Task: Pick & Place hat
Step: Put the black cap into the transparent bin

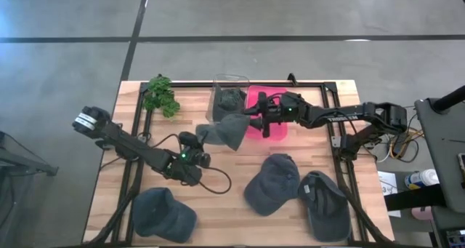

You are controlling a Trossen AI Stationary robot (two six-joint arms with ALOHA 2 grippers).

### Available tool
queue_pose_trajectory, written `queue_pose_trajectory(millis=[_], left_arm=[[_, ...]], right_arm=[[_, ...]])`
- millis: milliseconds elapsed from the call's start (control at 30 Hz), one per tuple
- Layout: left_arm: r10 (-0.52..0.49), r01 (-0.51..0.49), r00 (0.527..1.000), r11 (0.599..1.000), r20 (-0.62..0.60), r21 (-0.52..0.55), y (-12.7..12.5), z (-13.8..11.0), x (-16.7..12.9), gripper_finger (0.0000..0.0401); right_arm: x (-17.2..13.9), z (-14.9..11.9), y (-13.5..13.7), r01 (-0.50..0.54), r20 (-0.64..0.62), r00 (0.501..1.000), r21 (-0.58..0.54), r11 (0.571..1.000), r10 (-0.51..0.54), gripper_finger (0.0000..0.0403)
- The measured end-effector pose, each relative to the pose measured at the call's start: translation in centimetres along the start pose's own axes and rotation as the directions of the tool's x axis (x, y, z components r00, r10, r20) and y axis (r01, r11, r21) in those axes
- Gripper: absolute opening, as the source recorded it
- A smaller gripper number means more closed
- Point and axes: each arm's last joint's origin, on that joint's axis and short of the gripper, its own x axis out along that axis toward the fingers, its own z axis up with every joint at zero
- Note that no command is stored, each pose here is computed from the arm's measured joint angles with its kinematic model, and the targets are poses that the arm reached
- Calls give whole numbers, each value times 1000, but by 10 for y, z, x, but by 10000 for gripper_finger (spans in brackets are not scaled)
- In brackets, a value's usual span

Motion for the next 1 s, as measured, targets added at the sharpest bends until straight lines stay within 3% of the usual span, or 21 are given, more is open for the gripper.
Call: queue_pose_trajectory(millis=[167,467,733,867,1000], left_arm=[[-35,36,999,999,21,-6,-7,3,2,16],[-32,34,999,998,33,-51,2,7,1,26],[-44,50,996,996,79,-74,0,10,-12,28],[-25,40,994,988,103,-150,1,11,-24,29],[55,-39,997,972,62,-232,3,10,-30,36]], right_arm=[[1,1,7,29,2,1000,-66,997,-29,154],[2,-1,6,81,-36,996,-129,988,-87,22],[4,-1,27,27,-39,998,-354,935,-44,15],[4,-2,47,-29,-51,999,-485,874,5,14],[4,-2,68,-29,-53,999,-597,802,-3,14]])
